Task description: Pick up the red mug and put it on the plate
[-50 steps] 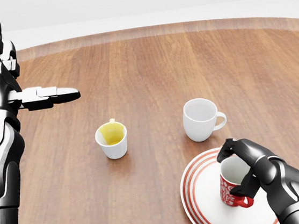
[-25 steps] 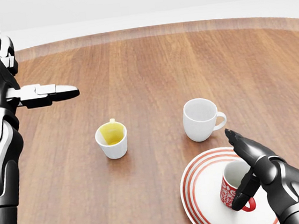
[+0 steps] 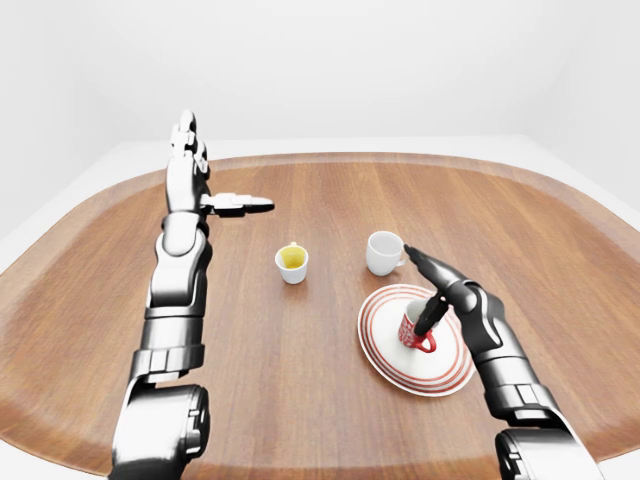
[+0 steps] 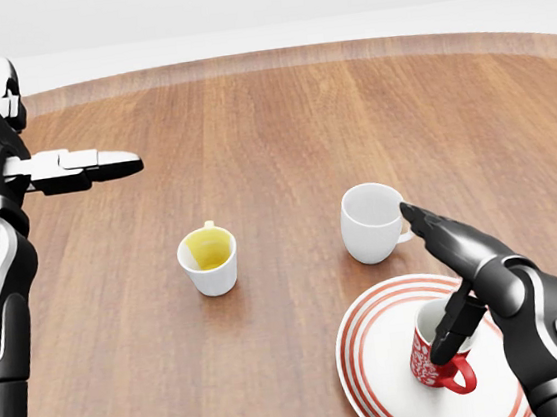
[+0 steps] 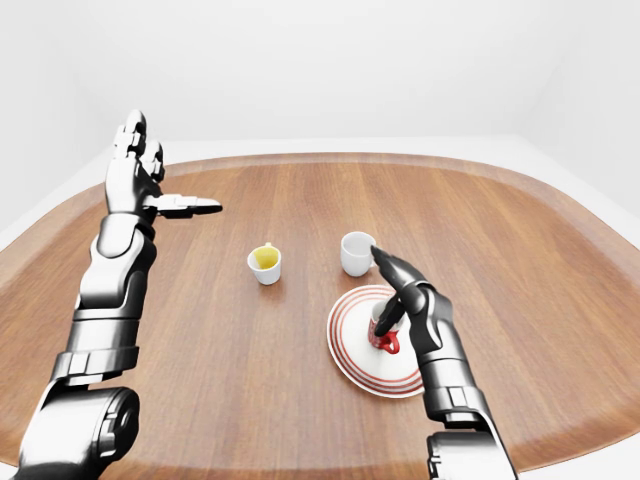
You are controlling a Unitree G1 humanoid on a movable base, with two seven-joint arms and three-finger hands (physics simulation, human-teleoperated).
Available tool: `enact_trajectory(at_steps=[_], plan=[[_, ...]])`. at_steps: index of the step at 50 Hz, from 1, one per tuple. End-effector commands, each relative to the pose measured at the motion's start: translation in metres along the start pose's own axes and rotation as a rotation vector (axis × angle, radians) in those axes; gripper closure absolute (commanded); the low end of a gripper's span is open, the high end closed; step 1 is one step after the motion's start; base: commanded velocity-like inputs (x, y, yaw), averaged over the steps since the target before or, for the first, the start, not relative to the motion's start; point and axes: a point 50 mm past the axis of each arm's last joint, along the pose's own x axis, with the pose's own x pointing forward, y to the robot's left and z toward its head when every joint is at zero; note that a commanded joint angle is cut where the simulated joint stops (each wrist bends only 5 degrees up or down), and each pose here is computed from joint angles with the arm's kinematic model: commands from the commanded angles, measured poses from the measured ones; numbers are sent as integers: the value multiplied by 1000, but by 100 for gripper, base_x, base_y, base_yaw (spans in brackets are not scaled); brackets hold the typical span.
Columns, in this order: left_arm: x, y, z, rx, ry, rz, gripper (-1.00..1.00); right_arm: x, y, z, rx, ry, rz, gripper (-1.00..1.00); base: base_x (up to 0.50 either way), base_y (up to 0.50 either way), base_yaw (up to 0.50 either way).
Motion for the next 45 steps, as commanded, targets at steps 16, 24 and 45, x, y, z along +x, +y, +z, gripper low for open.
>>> enact_trajectory(at_steps=[16,24,45], plan=[[1,-1,10,0,-39,-4,-100,-42,-67,53,-174,-167,-123,-100,0,0,0],[0,0,15,-1,-63,-4,-100,-55,-90,71,-200,-228,-222,-100,0,0,0],[-5,-1,51,-1,-216,-14,-100,-88,-142,112,-222,-401,-414,-100,0,0,0]])
